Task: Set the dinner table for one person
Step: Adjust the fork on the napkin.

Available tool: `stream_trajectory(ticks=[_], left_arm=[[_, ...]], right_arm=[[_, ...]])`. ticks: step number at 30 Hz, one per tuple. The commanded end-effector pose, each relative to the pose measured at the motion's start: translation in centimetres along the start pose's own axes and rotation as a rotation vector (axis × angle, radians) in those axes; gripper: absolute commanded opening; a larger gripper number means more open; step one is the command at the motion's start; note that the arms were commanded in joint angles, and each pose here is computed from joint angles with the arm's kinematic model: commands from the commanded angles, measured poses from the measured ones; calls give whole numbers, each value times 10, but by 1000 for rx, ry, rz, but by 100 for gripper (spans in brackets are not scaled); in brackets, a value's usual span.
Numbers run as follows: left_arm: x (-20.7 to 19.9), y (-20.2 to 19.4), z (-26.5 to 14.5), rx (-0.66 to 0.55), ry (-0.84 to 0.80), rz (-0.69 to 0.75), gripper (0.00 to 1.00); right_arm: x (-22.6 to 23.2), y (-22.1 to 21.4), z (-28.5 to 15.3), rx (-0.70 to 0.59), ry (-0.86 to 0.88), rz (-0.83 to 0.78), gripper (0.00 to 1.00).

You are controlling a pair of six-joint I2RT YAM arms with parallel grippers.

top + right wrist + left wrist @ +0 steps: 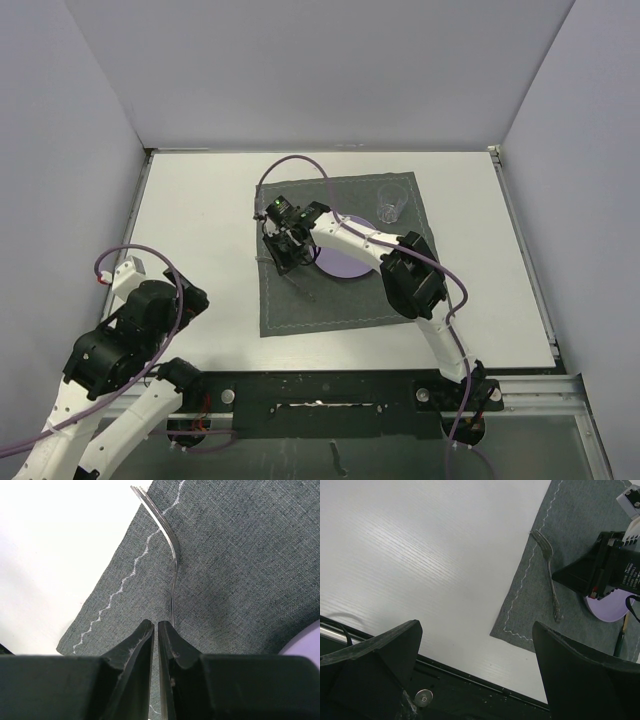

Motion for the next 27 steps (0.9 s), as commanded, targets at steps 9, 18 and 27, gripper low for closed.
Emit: stream_trajectory(ticks=[9,18,27], left_arm=[[-4,-1,2,0,-18,-27,93],[-4,-2,3,3,-15,-25,93],[-4,0,1,-4,-18,-23,93]], right_arm=[[5,10,-7,-46,25,-54,25],[-4,9,10,0,10,-72,26],[-13,7,20,17,4,-62,24]])
Point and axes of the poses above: each gripper's point midway between its finger pads, its own z axis out along the fingers, its own x axis along the line the jaws close on, y = z × x, the point moved 4 cm from there along -z, back along the fingers
